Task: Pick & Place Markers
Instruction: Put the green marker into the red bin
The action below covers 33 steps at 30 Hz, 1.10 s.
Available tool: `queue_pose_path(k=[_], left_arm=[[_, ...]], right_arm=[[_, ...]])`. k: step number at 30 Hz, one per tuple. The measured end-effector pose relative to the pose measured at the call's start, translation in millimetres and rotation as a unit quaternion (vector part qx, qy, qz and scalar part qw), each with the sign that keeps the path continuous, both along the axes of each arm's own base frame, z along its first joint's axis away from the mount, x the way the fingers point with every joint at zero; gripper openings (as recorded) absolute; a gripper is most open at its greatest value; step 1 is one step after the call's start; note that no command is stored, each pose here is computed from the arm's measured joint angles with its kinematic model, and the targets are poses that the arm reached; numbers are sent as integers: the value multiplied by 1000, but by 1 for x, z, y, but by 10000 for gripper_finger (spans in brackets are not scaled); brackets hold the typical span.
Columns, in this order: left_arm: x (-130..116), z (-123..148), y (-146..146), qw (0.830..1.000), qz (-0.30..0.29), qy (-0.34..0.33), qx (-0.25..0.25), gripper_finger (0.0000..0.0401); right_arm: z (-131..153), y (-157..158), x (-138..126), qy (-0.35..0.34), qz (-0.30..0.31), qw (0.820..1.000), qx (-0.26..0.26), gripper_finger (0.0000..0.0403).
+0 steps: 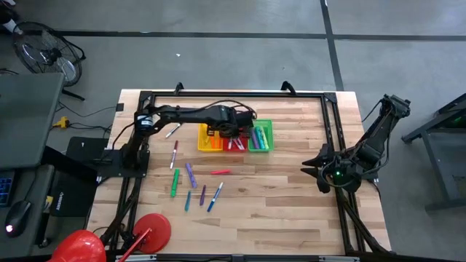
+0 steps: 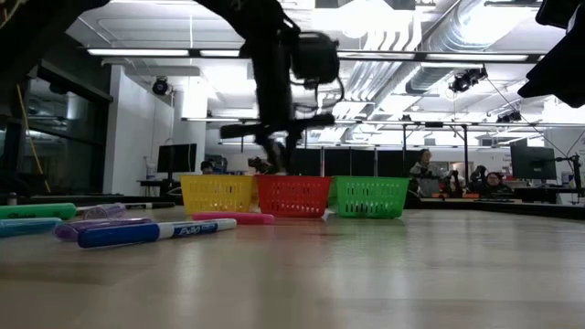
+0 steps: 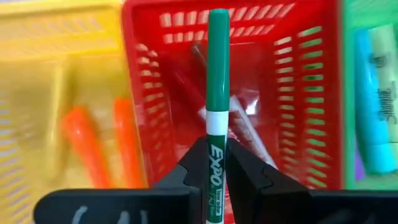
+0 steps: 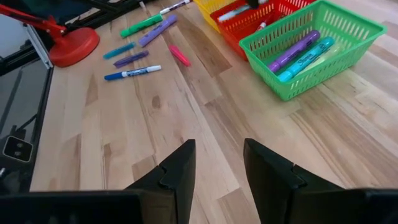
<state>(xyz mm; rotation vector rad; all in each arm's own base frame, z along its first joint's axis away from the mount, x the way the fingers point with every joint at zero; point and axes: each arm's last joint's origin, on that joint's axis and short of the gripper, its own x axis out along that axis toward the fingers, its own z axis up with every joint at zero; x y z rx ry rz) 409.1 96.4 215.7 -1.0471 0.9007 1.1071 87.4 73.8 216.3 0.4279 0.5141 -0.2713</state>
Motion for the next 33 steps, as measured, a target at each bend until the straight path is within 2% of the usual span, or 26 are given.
queue_pose_path(k=[2,7,10,24,33], left_arm=[[4,4,1,1000,1,-22,7,32],[3,-8,3,1000,-3,6,4,32],[4,-1,3,1000,-9,-11,5,32],[5,-3,4,1000,-24,-5,12,34],[9,-2,5,999,-38,-24,21,83]], right_arm=[[0,0,0,1,2,1000,2,124],[0,1,0,2,4,1000,5,124],[0,1,0,3,4,1000,4,124],[0,0,0,5,7,1000,-2,124],[-1,0,0,7,7,1000,-5,124]])
